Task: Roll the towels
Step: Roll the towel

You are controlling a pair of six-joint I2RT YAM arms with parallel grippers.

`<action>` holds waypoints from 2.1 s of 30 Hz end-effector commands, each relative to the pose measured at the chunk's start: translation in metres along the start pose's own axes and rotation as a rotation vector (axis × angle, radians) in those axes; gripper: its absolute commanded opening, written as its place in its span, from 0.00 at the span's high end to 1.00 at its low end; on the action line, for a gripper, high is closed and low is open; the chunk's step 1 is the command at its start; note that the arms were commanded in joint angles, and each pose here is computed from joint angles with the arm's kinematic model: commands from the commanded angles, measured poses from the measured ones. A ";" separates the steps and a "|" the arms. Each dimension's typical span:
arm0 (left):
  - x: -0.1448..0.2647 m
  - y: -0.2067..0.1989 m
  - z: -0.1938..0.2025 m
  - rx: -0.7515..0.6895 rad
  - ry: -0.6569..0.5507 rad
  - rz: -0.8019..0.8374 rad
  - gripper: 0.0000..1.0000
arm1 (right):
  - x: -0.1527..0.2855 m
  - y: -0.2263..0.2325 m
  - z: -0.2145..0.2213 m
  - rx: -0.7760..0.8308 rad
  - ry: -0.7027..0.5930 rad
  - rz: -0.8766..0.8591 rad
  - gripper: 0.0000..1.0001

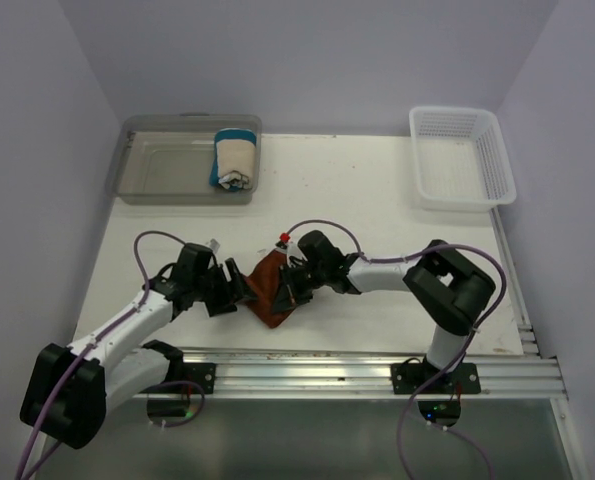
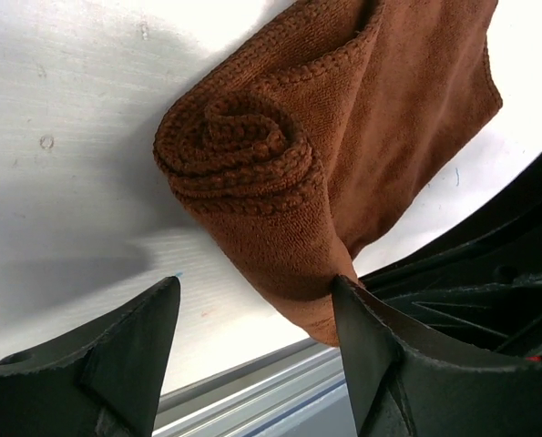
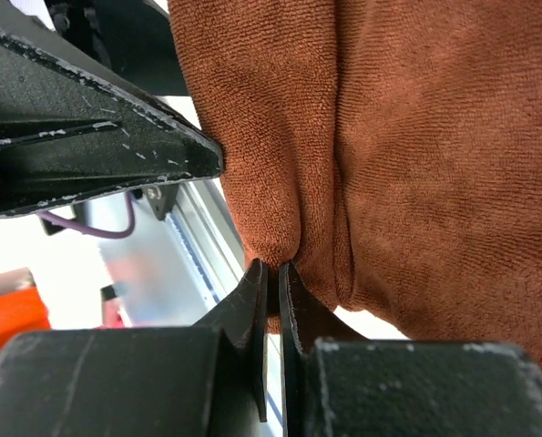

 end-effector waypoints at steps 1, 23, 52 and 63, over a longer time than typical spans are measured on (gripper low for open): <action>-0.003 -0.006 -0.007 -0.037 -0.046 0.057 0.29 | 0.000 -0.001 -0.003 -0.044 -0.005 -0.075 1.00; -0.029 -0.008 -0.026 -0.041 -0.015 -0.040 0.55 | -0.007 -0.022 0.000 -0.112 0.027 -0.096 1.00; -0.023 -0.009 -0.023 -0.009 0.037 -0.083 0.74 | 0.015 0.098 0.022 0.729 -0.200 0.772 0.52; -0.022 -0.007 -0.020 0.006 0.039 -0.079 0.73 | -0.013 0.106 0.036 0.842 -0.123 0.778 0.44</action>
Point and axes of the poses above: each gripper's point midway between its finger pads, its own x axis back along the fingers, its own y axis along the line the jaws close on, z = x × y, the point moved 9 cm from there along x, back along the fingers, and after that the axes turned 1 degree about x, right-handed, at the moved point
